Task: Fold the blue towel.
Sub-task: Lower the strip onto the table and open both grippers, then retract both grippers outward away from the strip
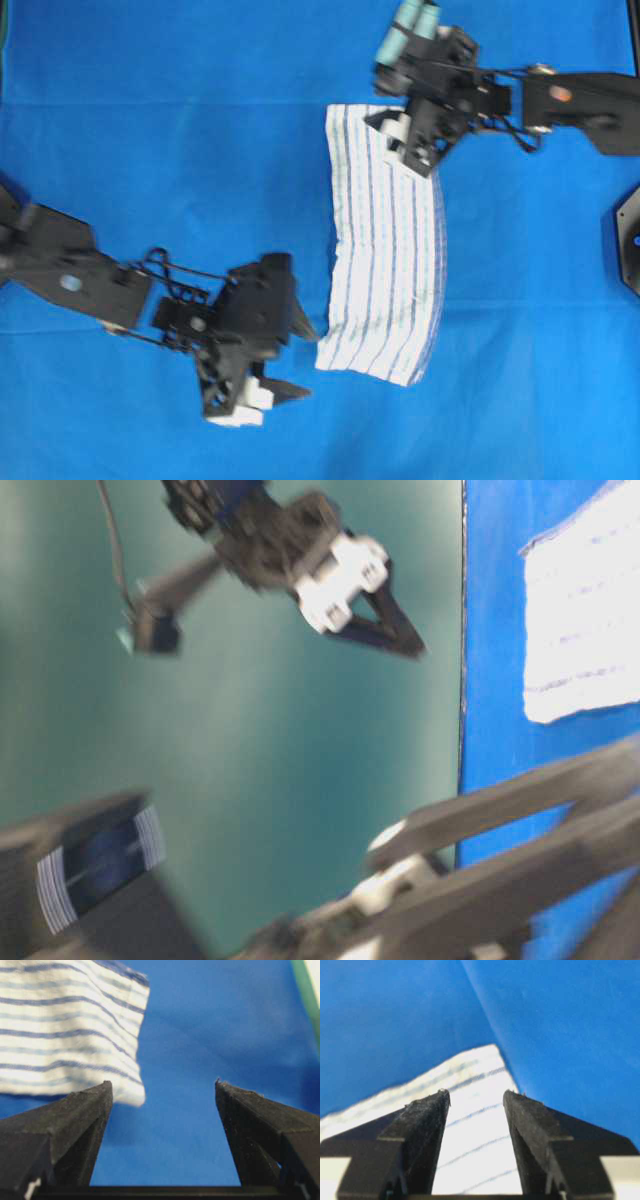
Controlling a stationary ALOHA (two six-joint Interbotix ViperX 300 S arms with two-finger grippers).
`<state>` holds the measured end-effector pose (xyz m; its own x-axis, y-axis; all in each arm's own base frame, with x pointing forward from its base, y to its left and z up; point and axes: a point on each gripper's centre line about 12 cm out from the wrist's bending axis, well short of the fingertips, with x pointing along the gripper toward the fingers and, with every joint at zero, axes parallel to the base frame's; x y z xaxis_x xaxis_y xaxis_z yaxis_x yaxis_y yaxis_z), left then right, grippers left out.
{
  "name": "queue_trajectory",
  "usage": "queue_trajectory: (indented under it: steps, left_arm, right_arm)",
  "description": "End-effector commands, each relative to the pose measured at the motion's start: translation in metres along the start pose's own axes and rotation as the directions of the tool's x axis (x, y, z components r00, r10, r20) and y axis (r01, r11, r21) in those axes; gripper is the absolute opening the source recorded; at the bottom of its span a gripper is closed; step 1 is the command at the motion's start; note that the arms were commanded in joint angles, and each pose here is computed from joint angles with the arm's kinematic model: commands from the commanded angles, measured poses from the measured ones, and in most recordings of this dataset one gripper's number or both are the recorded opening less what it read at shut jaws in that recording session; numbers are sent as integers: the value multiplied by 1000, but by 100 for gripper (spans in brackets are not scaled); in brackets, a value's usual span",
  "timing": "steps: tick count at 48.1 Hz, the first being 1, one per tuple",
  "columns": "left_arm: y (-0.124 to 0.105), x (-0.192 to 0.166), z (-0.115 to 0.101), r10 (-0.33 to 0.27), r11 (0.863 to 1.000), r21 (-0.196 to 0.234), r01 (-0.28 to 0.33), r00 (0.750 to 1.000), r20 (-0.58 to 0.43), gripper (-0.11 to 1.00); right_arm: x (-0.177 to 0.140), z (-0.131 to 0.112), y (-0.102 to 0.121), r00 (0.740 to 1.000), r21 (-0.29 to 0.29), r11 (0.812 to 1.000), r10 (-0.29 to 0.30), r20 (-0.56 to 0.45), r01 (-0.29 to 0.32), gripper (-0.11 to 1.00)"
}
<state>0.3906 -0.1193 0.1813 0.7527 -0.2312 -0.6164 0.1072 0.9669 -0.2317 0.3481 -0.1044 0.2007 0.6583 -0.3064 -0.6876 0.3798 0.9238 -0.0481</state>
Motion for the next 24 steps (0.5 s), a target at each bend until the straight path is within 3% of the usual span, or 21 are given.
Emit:
queue_trajectory:
  steps: [1, 9, 17, 24]
  left_arm:
    - [3, -33, 18, -7, 1000, -5, 7, 997, 80, 75]
    - [22, -69, 22, 25, 1000, -11, -23, 989, 145, 75]
    - [35, -103, 26, 37, 998, 37, -48, 964, 263, 75]
    - [47, -122, 25, 53, 995, 61, -80, 931, 360, 75]
  right_arm:
    - [-34, 7, 9, 996, -7, 999, 36, 82, -35, 53]
    - [-79, -9, 27, 980, -29, 993, 118, 157, -115, 53]
    - [-120, -25, 37, 948, -33, 979, 203, 247, -201, 53]
    - [-139, -37, 37, 928, -45, 971, 236, 288, -233, 53]
